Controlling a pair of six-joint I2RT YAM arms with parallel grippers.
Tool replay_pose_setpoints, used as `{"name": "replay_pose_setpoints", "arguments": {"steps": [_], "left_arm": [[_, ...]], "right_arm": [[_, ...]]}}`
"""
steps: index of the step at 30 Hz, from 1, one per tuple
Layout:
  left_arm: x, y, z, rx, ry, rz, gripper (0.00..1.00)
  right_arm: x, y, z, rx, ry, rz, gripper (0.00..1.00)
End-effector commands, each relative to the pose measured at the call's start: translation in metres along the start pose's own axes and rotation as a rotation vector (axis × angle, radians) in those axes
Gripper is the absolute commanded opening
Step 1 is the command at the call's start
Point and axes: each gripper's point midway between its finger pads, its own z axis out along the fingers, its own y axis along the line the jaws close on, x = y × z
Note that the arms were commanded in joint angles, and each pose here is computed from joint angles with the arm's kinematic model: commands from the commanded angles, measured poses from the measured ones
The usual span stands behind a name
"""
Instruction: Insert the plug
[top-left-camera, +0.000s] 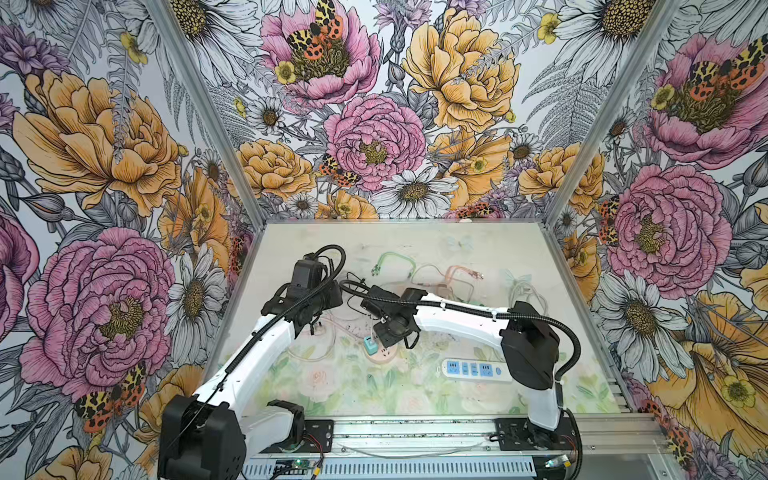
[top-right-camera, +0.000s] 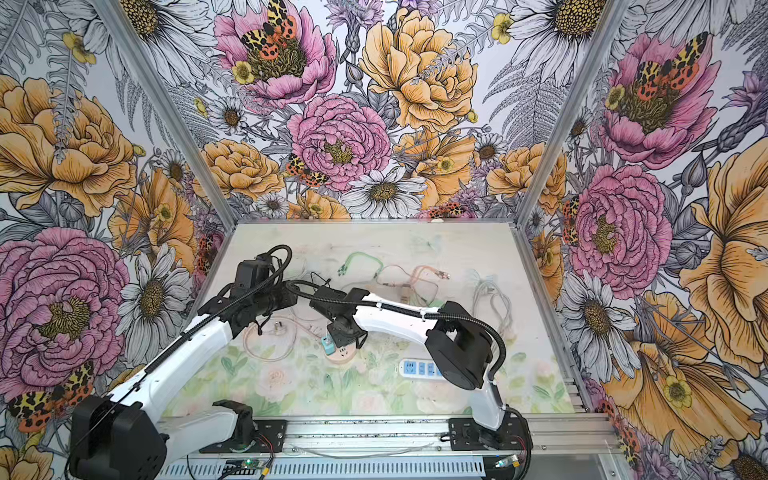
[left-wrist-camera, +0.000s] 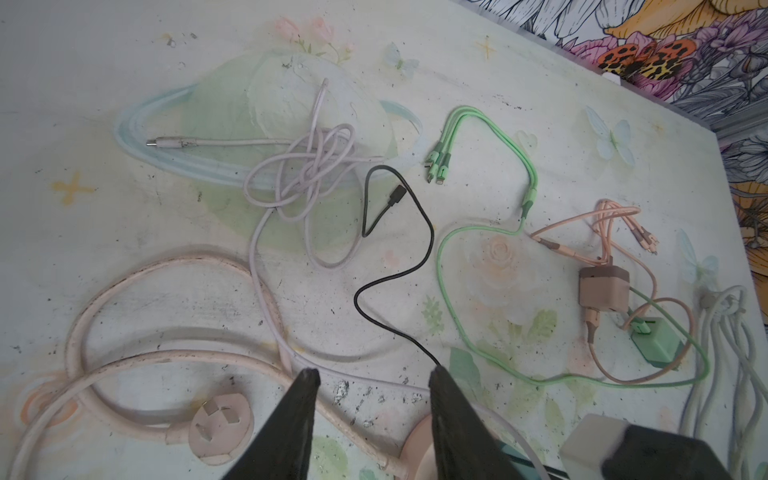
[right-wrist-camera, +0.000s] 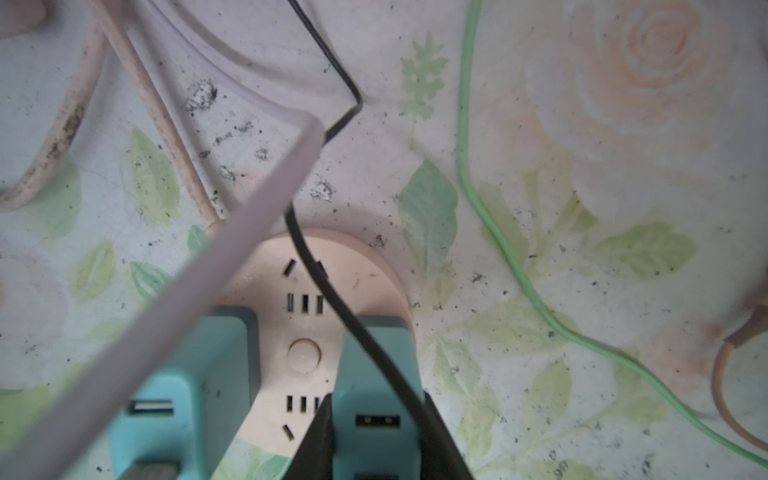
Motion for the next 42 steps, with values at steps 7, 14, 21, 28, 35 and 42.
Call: {"name": "replay_pose_setpoints", "arguments": {"steps": [7,14,21,28,35,42], "left_arm": [[-0.009,0.002,-0.008,0.010,-0.025,-0.016,0.47],[-0.010,0.001,-0.010,0.015,-0.033,-0.021,0.47],[-0.010,0.000,-0.013,0.020,-0.036,-0.018,0.47],[-0.014,0.000,-0.019,0.027,-0.056,-0.023,0.48],[-0.012,-0.004,-0.016,0.045,-0.035,-0.026,0.48],[0.030,0.007,0.018,0.013,0.105,-0.085,0.41]], "right_arm": [[0.070,0.010,0.071,-0.010,0.301,0.048,0.00],[0.071,0.007,0.062,0.028,0.271,0.105,0.00],[0.077,0.000,0.053,0.045,0.259,0.125,0.02],[0.082,-0.001,0.040,0.029,0.259,0.129,0.04],[0.066,0.005,0.032,0.043,0.254,0.060,0.03],[0.062,0.005,0.037,0.059,0.264,0.036,0.00]]}}
